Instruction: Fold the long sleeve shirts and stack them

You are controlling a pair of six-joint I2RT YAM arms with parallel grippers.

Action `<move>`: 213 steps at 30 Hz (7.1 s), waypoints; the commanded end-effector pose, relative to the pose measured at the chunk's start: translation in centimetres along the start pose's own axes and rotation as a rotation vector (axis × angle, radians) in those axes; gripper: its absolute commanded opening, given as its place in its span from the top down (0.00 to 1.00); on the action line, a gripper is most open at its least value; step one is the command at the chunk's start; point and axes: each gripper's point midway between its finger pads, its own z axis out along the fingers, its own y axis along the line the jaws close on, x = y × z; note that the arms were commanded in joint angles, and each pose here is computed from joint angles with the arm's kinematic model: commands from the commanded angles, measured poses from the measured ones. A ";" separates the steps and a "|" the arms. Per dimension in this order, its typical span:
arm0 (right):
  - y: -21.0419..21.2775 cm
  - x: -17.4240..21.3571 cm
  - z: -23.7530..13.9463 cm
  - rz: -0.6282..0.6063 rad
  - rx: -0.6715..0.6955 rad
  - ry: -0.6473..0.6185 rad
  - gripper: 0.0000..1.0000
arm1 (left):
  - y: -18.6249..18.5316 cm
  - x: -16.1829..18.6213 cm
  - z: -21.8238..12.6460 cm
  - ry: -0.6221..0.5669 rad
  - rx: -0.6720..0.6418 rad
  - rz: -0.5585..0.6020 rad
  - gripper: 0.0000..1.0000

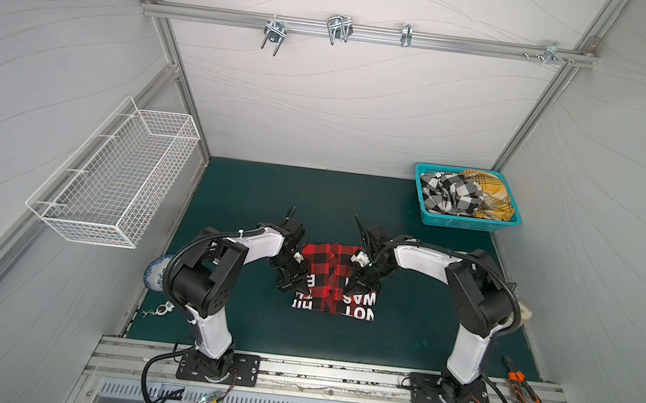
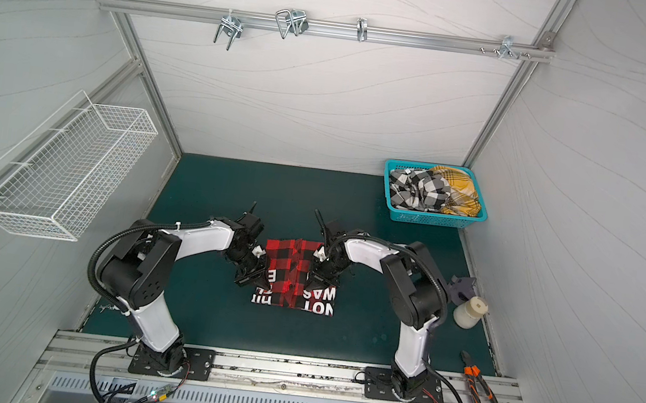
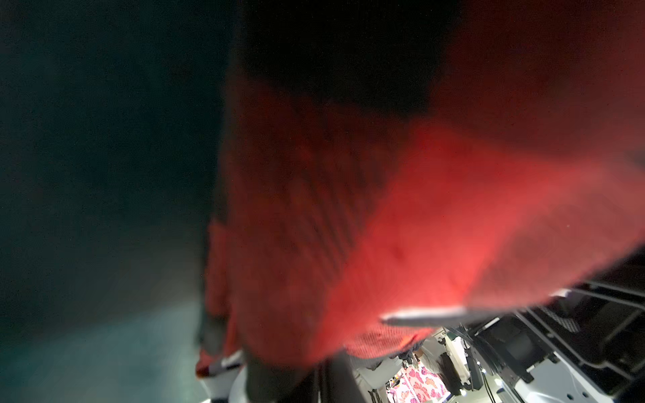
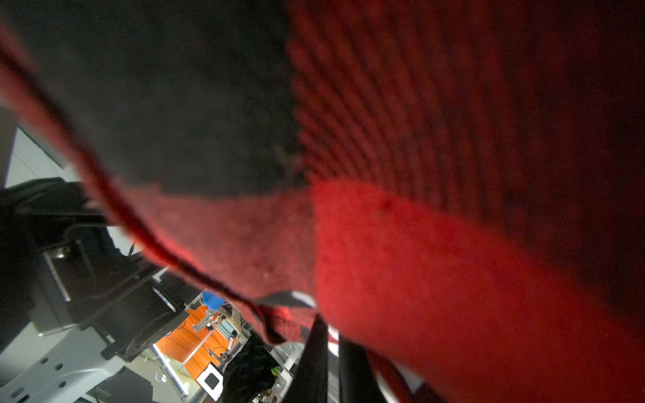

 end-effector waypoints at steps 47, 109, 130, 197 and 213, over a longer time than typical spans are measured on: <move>-1.3 -9.6 -8.8 -0.034 0.034 -0.272 0.99 | -7.1 -9.8 -6.3 -0.307 -0.024 0.173 1.00; 0.7 -0.8 -11.4 -0.083 0.049 -0.281 0.70 | -3.8 -2.3 -14.2 -0.604 -0.142 0.280 0.63; -4.7 -7.1 -6.9 0.058 0.114 -0.187 0.73 | 0.2 -8.7 -5.7 -0.268 0.272 -0.088 0.14; 0.5 1.4 -14.7 -0.042 -0.170 -0.349 0.74 | 4.1 -6.1 -32.4 -0.822 -0.899 -0.020 1.00; -0.5 5.0 -17.4 -0.038 -0.396 -0.409 0.59 | -12.1 -5.2 -10.0 -0.723 -0.934 0.276 0.16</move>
